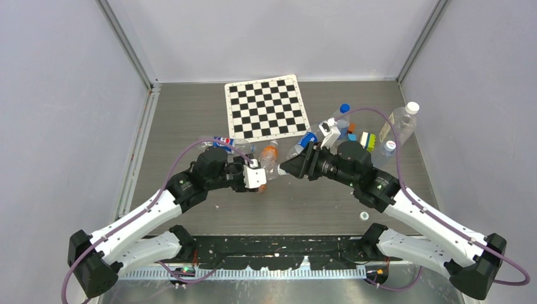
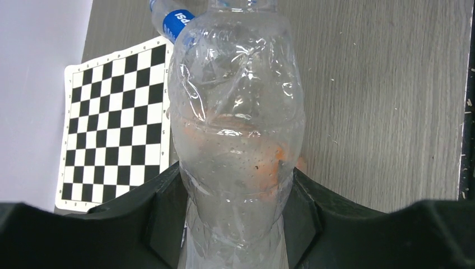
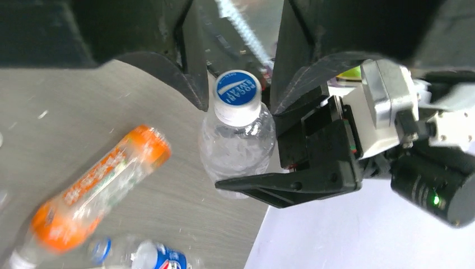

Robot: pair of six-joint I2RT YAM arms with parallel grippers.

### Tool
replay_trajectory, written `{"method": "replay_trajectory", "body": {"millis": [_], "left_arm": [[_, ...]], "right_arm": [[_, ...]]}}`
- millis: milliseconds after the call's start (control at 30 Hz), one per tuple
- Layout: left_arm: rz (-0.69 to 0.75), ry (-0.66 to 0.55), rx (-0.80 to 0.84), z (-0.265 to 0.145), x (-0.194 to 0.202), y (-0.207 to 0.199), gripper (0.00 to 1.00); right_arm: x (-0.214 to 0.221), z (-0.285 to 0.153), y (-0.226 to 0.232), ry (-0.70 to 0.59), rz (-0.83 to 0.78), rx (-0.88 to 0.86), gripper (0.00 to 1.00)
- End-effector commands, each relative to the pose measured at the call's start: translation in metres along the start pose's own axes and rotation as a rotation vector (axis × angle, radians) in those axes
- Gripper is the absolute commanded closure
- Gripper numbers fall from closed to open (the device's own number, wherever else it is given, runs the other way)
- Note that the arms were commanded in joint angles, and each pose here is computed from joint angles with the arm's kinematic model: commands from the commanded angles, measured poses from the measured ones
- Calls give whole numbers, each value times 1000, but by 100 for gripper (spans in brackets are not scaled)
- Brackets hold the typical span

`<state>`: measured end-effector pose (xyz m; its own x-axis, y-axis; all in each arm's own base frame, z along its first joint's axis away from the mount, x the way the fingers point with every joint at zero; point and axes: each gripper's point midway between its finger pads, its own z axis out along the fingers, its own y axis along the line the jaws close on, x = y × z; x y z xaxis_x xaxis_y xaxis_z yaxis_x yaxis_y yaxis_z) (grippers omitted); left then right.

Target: Screw on the bottle caps

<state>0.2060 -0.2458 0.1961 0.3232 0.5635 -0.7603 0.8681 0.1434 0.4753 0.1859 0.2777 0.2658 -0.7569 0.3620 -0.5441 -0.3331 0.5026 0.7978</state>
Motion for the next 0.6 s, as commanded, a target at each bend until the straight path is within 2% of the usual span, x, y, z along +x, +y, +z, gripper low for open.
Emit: {"method": "replay_trajectory", "body": {"millis": [0, 33, 67, 133, 200, 333, 567], "left_arm": [[41, -85, -46, -1, -27, 17, 84], [35, -90, -33, 0, -28, 15, 84], [29, -91, -24, 1, -28, 14, 84], [20, -93, -7, 2, -29, 11, 84], [11, -92, 11, 3, -29, 8, 84], [-5, -104, 44, 6, -32, 3, 84], [-22, -130, 97, 7, -38, -5, 84]], "right_arm": [[-28, -25, 27, -55, -601, -95, 46], [-30, -28, 20, -50, -798, -95, 44], [-25, -34, 16, -26, -886, -112, 43], [-23, -42, 8, -9, -1195, -148, 41], [-18, -49, 5, 20, -1364, -193, 41], [-6, -53, 5, 84, -1534, -288, 41], [5, -43, 11, 155, -1606, -393, 41]]}}
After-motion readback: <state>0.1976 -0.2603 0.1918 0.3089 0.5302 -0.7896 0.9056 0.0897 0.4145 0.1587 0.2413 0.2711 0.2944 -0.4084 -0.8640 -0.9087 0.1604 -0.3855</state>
